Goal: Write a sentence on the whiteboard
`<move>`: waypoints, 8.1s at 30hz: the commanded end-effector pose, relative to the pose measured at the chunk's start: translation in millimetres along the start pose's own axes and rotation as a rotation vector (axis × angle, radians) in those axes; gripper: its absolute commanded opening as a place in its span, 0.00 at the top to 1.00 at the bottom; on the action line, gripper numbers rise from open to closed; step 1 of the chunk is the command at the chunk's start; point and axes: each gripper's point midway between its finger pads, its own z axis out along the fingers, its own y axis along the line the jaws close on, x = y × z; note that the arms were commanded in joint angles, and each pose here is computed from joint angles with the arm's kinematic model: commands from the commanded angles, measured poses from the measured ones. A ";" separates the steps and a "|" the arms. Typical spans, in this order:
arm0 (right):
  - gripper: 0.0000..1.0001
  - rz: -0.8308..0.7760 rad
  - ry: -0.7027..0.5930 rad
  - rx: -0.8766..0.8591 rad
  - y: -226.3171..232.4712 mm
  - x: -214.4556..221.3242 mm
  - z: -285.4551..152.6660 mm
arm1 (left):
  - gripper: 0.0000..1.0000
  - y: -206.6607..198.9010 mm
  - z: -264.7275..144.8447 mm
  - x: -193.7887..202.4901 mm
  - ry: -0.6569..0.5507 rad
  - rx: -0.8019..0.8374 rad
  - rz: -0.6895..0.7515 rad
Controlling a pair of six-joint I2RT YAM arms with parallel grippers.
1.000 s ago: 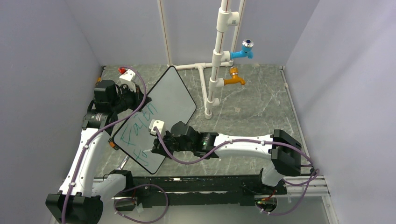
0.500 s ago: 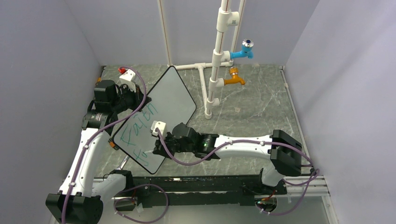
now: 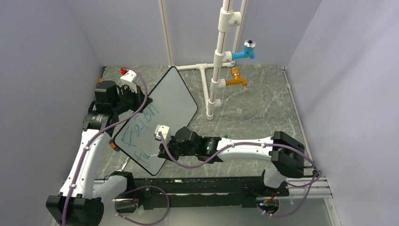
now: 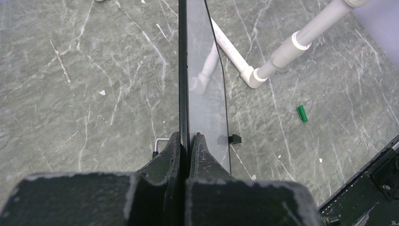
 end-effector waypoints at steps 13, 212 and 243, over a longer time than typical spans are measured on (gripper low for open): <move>1.00 -0.035 -0.161 0.088 -11.2 -64.6 -36.6 | 1.00 25.5 1.5 30.9 0.102 -0.102 0.080; 1.00 -0.032 -0.164 0.035 -32.6 -55.1 -7.2 | 1.00 17.6 -1.6 27.4 0.082 -0.071 0.082; 1.00 0.018 -0.099 0.094 -41.7 -11.3 -14.9 | 1.00 17.4 -0.6 28.0 0.086 -0.066 0.080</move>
